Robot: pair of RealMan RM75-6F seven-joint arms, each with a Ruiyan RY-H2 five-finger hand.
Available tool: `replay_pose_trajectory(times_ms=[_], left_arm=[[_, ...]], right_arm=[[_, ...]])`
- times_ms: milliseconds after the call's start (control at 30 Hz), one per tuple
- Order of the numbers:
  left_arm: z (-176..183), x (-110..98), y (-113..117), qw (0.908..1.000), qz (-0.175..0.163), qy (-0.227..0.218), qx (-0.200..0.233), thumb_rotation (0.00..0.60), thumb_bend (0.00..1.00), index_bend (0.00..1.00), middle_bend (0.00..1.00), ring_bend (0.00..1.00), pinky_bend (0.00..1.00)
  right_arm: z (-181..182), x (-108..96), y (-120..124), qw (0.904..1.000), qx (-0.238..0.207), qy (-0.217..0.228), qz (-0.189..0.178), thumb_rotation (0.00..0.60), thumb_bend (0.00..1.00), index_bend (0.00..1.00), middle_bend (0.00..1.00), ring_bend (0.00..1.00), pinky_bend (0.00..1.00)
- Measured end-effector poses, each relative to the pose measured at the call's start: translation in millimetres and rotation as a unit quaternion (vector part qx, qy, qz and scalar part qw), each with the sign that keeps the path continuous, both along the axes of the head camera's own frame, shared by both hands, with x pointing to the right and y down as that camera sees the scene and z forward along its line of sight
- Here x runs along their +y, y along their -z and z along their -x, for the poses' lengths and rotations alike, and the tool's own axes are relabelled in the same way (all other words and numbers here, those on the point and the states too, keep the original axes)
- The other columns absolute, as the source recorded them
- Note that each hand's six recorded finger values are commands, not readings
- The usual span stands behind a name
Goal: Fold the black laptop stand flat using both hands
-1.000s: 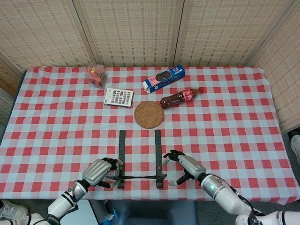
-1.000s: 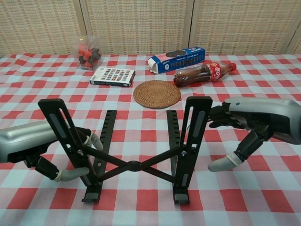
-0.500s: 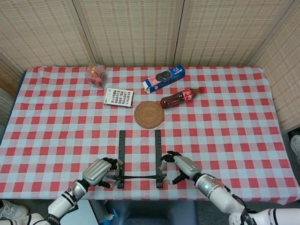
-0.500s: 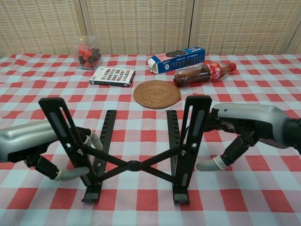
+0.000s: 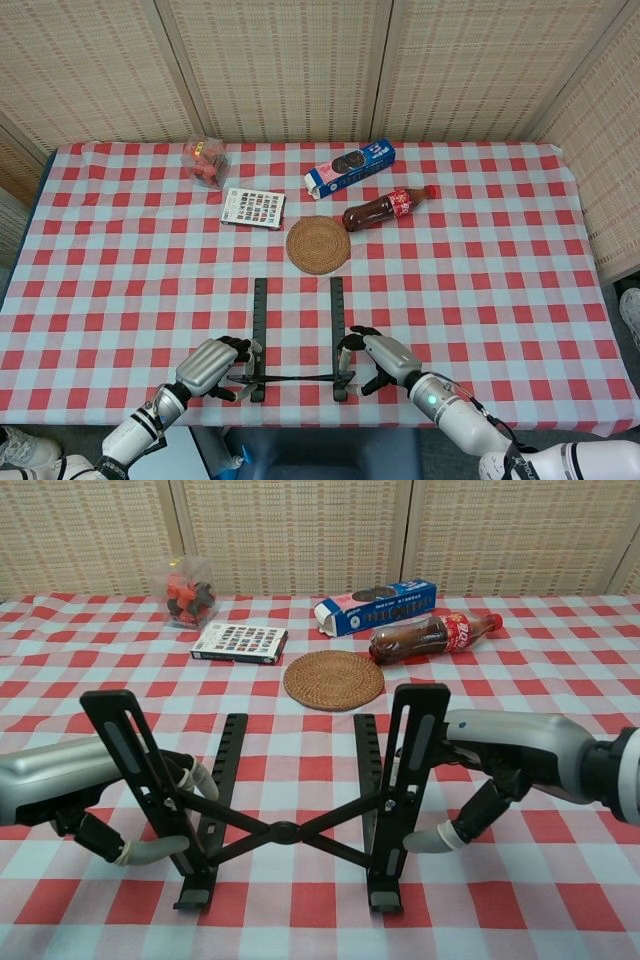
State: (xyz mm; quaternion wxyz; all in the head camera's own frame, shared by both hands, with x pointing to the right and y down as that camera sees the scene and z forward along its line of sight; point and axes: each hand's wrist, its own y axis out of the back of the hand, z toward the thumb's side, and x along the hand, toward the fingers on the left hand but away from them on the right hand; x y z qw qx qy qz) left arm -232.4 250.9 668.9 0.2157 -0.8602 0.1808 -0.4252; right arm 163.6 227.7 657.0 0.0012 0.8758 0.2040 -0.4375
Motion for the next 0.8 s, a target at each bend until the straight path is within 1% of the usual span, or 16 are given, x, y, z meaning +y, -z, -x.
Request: replay_pose_trajectory(times_ms=[400, 600, 800], left_arm=[[-0.7, -0.8, 0.1, 1.0000, 0.000, -0.002, 0.000, 0.428, 0.36, 0.54, 0.26, 0.29, 0.27], [-1.1, -1.2, 0.0, 1.0000, -0.001, -0.003, 0.000, 0.428, 0.36, 0.54, 0.26, 0.29, 0.26], [-1.6, -2.2, 0.1, 1.0000, -0.001, -0.002, 0.000, 0.425, 0.36, 0.54, 0.26, 0.29, 0.26]], right_arm=[[1.3, 2.7, -0.9, 1.0000, 0.003, 0.003, 0.001, 0.600, 0.26, 0.53, 0.26, 0.04, 0.00], [2.3, 4.0, -1.0, 1.0000, 0.004, 0.004, 0.002, 0.600, 0.30, 0.54, 0.27, 0.04, 0.00], [3.2, 3.9, -0.9, 1.0000, 0.003, 0.003, 0.002, 0.600, 0.37, 0.55, 0.28, 0.05, 0.00]])
